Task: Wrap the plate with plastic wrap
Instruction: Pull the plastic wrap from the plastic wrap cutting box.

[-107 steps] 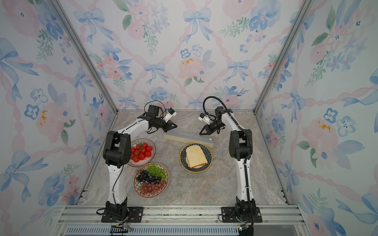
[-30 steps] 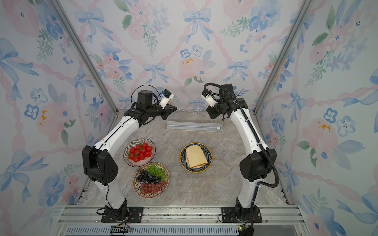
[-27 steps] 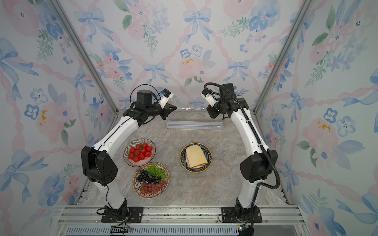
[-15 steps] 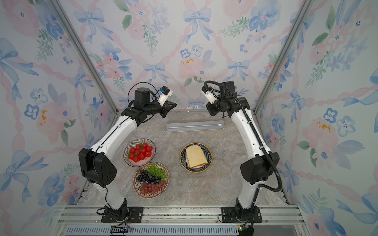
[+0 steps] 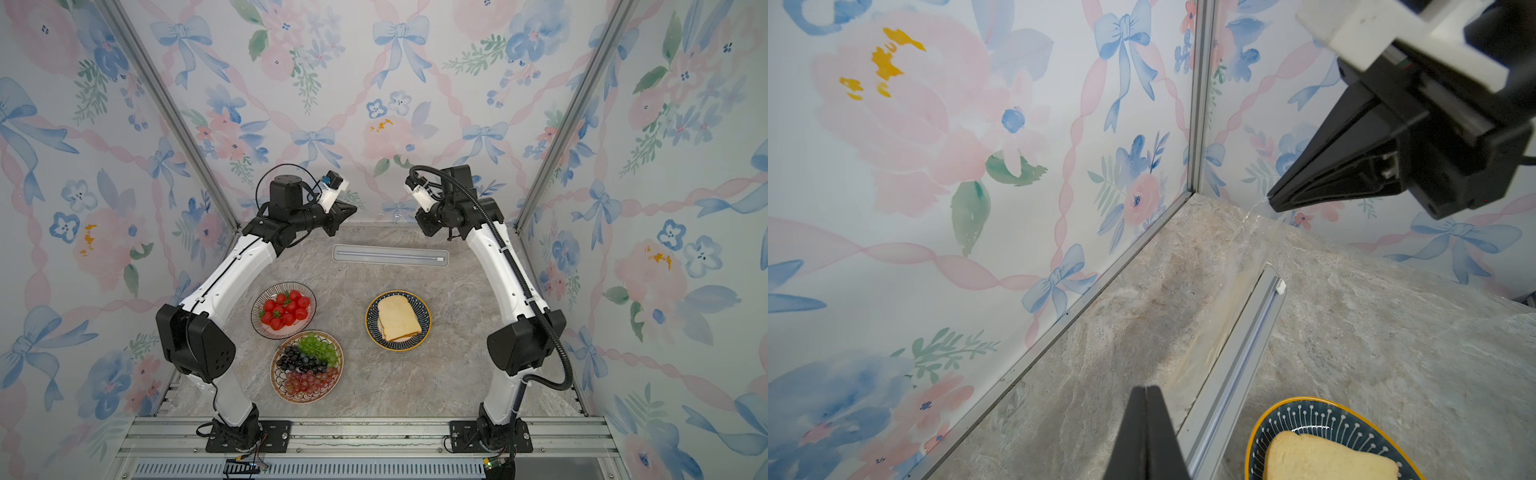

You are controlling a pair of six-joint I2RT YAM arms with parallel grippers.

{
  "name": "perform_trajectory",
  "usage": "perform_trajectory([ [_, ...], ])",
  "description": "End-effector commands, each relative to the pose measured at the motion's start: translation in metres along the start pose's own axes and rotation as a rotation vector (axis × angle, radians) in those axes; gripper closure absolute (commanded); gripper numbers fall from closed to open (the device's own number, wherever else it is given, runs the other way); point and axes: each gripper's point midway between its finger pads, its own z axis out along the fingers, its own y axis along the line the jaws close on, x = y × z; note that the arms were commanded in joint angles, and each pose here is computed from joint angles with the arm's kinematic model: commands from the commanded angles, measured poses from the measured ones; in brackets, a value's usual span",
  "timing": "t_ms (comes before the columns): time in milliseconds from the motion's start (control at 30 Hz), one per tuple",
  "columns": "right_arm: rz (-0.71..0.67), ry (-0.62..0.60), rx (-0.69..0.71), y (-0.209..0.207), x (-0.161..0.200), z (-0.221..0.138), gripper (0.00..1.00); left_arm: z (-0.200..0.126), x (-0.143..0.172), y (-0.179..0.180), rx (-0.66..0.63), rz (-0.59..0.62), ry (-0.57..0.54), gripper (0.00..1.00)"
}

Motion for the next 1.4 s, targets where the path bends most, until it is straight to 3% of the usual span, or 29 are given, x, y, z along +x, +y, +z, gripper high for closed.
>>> perform_trajectory([
  [0, -0.006, -0.126, 0.074, -0.010, -0.039, -0.032, 1.00, -0.027, -0.039, -0.006, -0.037, 0.065, -0.087, 1.00],
  [1367, -0.018, -0.151, 0.115, -0.007, -0.055, -0.047, 1.00, -0.042, -0.055, -0.002, -0.100, 0.046, -0.122, 1.00],
])
